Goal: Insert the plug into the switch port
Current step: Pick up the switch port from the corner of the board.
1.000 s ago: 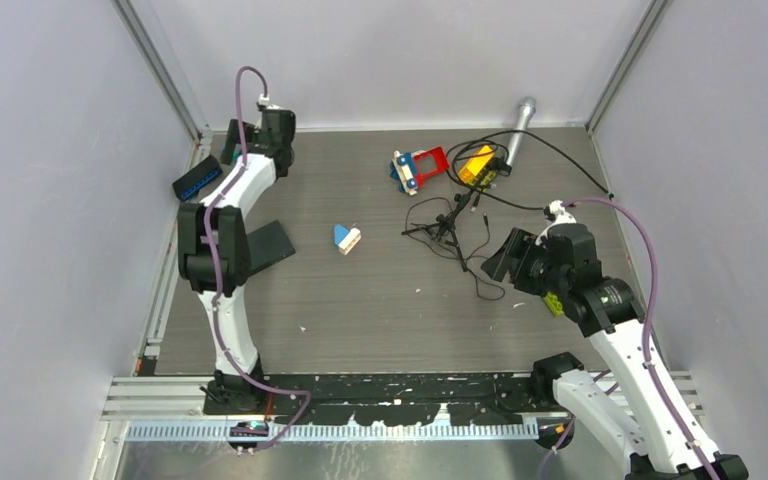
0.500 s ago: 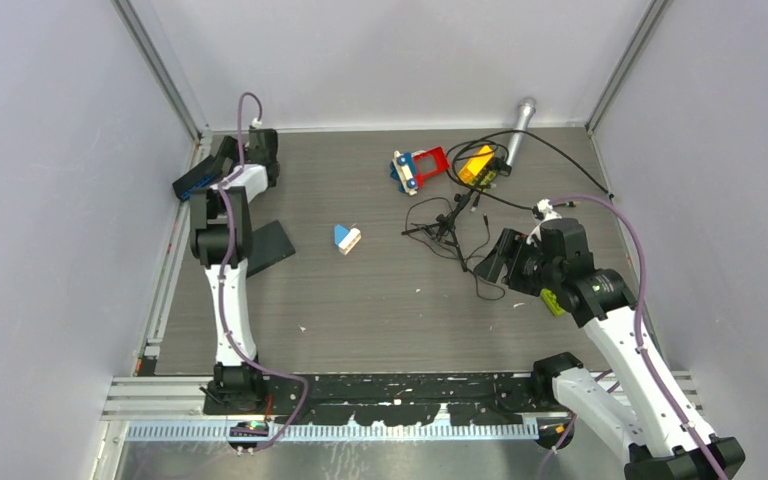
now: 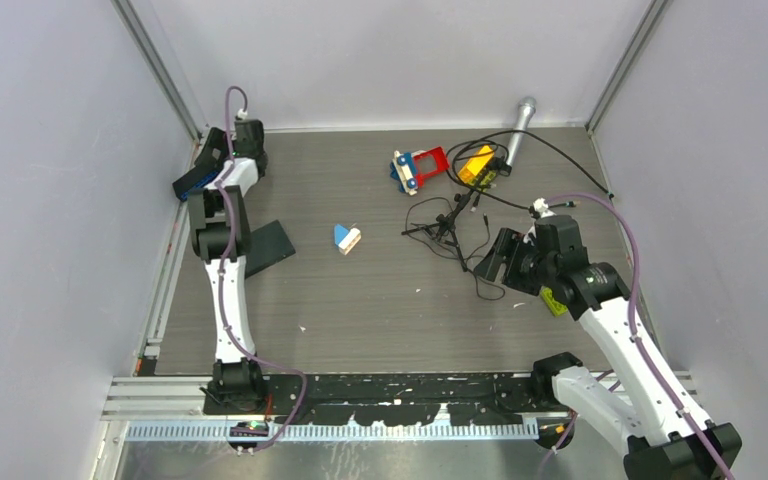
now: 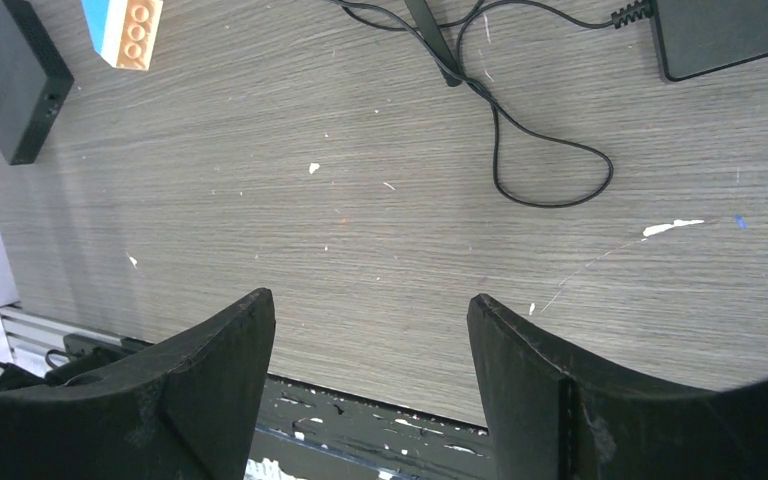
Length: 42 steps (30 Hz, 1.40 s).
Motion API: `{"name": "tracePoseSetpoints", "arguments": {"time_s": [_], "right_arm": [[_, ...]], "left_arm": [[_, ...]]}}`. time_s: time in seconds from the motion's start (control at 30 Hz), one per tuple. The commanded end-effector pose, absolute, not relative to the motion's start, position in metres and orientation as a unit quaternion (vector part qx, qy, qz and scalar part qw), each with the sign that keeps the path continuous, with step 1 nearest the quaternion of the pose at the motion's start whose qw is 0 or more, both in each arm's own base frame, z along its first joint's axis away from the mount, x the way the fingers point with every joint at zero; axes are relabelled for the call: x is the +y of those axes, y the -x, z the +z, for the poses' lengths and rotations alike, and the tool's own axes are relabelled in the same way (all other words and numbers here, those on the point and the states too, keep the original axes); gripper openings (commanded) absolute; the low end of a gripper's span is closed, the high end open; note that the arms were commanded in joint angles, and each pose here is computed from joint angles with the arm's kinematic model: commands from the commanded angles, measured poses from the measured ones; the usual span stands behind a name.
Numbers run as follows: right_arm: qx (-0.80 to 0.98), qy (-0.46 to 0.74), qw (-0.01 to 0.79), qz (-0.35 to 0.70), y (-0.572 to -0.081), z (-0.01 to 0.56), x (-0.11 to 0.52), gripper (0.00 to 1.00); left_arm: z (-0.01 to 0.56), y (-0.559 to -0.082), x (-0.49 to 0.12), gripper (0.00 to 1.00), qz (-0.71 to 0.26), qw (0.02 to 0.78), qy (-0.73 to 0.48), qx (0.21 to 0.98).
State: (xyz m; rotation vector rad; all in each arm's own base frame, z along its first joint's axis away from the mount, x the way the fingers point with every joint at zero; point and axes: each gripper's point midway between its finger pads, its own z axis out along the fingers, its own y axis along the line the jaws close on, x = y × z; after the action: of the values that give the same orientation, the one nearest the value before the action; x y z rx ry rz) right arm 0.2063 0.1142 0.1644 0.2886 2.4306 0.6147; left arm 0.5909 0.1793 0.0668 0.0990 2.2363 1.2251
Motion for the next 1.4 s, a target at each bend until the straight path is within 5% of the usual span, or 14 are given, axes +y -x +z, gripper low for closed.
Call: {"name": "tracePoseSetpoints", "arguments": {"time_s": [0.0,0.4,1.03,1.13,1.37], "right_arm": [[0.913,-0.107,0.32,0.228,-0.214,0.169,0.113,0.75],[0.916,-0.111,0.316,0.22,-0.218,0.166,0.112,0.74],[0.918,-0.11,0.313,0.218,-0.221,0.163,0.113,0.75],[0.919,-0.109,0.311,0.217,-0.221,0.162,0.113,0.74],[0.918,-0.109,0.312,0.219,-0.221,0.163,0.113,0.74]], "left_arm": [[0.028,-0.581,0.194,0.99,0.441,0.244,-0.055,0.862],[0.014,-0.582,0.212,0.81,0.464,0.224,-0.08,0.853],[0.007,-0.571,0.212,0.18,0.446,0.22,-0.04,0.867],[0.009,-0.571,0.213,0.01,0.45,0.223,-0.037,0.864],[0.055,-0.57,0.218,0.0,0.509,0.254,-0.012,0.822]]}}
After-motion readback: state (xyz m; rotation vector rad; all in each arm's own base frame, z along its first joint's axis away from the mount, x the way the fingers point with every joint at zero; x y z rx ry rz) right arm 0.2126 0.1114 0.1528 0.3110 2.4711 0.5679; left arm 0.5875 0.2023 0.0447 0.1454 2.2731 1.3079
